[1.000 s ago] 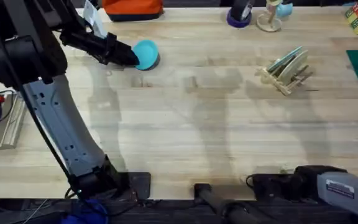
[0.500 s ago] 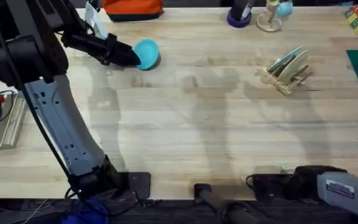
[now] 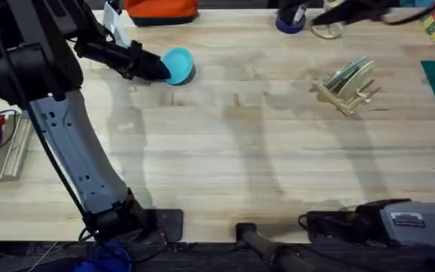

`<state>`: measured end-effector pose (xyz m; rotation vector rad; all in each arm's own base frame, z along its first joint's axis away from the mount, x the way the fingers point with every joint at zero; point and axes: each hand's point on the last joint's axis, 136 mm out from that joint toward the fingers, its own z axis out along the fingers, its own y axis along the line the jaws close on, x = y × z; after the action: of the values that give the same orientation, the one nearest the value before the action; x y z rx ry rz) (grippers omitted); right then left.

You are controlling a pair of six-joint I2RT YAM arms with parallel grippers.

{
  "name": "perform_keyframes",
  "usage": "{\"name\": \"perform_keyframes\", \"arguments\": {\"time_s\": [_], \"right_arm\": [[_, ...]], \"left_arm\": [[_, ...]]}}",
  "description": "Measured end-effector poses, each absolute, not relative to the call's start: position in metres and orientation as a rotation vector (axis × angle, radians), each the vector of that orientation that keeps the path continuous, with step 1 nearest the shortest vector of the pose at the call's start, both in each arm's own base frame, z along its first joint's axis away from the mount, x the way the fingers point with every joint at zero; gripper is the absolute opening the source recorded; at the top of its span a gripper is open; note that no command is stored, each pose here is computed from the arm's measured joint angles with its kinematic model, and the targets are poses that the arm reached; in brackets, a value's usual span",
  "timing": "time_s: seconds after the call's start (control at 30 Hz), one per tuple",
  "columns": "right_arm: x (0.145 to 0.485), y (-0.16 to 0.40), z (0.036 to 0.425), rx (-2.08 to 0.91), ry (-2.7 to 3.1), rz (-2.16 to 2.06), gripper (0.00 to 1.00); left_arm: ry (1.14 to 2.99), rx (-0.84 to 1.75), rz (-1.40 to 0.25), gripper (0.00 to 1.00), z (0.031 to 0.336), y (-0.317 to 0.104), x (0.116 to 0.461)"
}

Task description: Pick up the plates from the table one by one and place each into a slot on the dish rack.

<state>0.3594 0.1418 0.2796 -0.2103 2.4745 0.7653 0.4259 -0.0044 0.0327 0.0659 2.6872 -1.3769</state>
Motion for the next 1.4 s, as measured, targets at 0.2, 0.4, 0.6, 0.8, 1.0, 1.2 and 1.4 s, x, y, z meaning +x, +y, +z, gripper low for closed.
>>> {"name": "perform_keyframes", "arguments": {"time_s": [0.2,0.4,0.6,0.8,1.0,1.2,1.4], "right_arm": [[0.367,0.189,0.258,-0.2,2.532,0.866,0.995],[0.371,0.213,0.231,-0.012,2.642,0.905,0.995],[0.377,0.229,0.215,0.199,2.693,0.931,0.995],[0.38,0.235,0.212,0.359,2.7,0.97,0.995],[0.395,0.238,0.221,0.369,2.624,0.982,0.995],[0.411,0.26,0.219,0.249,2.547,0.964,0.995],[0.424,0.289,0.175,0.09,2.577,0.923,0.995]], "left_arm": [[2.687,0.066,-1.377,0.04,0.033,-0.004,0.426],[2.687,0.066,-1.377,0.041,0.033,-0.004,0.426],[2.687,0.066,-1.377,0.041,0.033,-0.004,0.426],[2.687,0.066,-1.377,0.041,0.033,-0.004,0.426],[2.687,0.066,-1.377,0.041,0.033,-0.004,0.426],[2.687,0.066,-1.377,0.041,0.033,-0.004,0.426],[2.687,0.066,-1.377,0.04,0.033,-0.004,0.426]]}}
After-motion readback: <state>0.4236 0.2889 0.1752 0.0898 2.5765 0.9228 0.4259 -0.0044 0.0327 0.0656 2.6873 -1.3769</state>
